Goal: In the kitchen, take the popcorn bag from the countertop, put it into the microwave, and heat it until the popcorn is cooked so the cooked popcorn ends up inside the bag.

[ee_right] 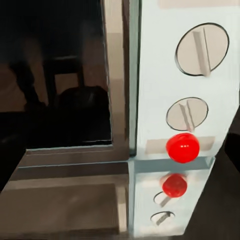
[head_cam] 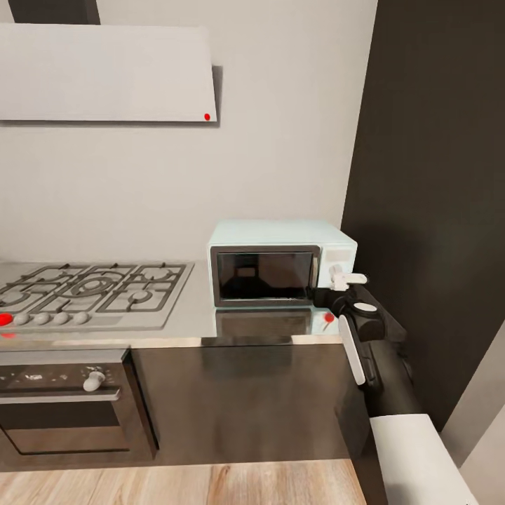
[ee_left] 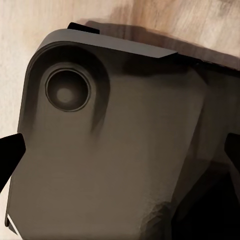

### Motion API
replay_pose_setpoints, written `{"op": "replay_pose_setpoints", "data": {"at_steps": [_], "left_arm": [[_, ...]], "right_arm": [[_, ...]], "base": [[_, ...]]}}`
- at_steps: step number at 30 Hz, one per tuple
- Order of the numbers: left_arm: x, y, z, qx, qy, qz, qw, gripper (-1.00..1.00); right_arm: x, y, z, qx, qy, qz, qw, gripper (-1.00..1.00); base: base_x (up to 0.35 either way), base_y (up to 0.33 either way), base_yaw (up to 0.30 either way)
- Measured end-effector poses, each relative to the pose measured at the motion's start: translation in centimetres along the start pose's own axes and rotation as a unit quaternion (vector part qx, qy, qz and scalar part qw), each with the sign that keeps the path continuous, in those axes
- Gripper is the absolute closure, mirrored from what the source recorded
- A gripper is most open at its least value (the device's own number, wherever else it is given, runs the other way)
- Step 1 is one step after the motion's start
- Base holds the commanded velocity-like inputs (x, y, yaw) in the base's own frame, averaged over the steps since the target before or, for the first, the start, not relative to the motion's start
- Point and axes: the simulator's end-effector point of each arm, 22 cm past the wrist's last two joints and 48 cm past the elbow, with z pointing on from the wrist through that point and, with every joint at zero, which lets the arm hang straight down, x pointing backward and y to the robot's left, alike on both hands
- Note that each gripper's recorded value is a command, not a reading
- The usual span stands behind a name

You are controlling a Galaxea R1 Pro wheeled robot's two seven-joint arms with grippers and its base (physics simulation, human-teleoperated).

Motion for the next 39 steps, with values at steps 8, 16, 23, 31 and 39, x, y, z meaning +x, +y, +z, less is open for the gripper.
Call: {"op": "replay_pose_setpoints", "data": {"at_steps": [8, 16, 23, 31, 39], "left_arm": [[0.0, 0.0, 0.0, 0.0, 0.0, 0.0, 1.0, -1.0], [-0.1, 0.2, 0.0, -0.001, 0.0, 0.0, 1.0, -1.0], [-0.1, 0.3, 0.0, -0.002, -0.001, 0.0, 1.0, -1.0], [-0.1, 0.3, 0.0, -0.002, -0.001, 0.0, 1.0, -1.0], [-0.1, 0.4, 0.0, -0.002, -0.001, 0.0, 1.0, -1.0]], "right_arm": [[-0.3, 1.9, 0.0, -0.014, -0.009, -0.022, 0.9996, -1.0], [-0.4, 1.8, 0.0, -0.013, -0.013, -0.022, 0.9996, -1.0], [-0.4, 1.7, 0.0, -0.012, -0.013, -0.021, 0.9996, -1.0], [-0.4, 1.5, 0.0, -0.01, -0.013, -0.019, 0.9997, -1.0], [-0.4, 1.4, 0.0, -0.007, -0.014, -0.019, 0.9997, -1.0]], "base": [[0.0, 0.0, 0.0], [0.007, 0.0, 0.0], [0.095, 0.0, 0.0], [0.115, 0.0, 0.0], [0.116, 0.0, 0.0]]}}
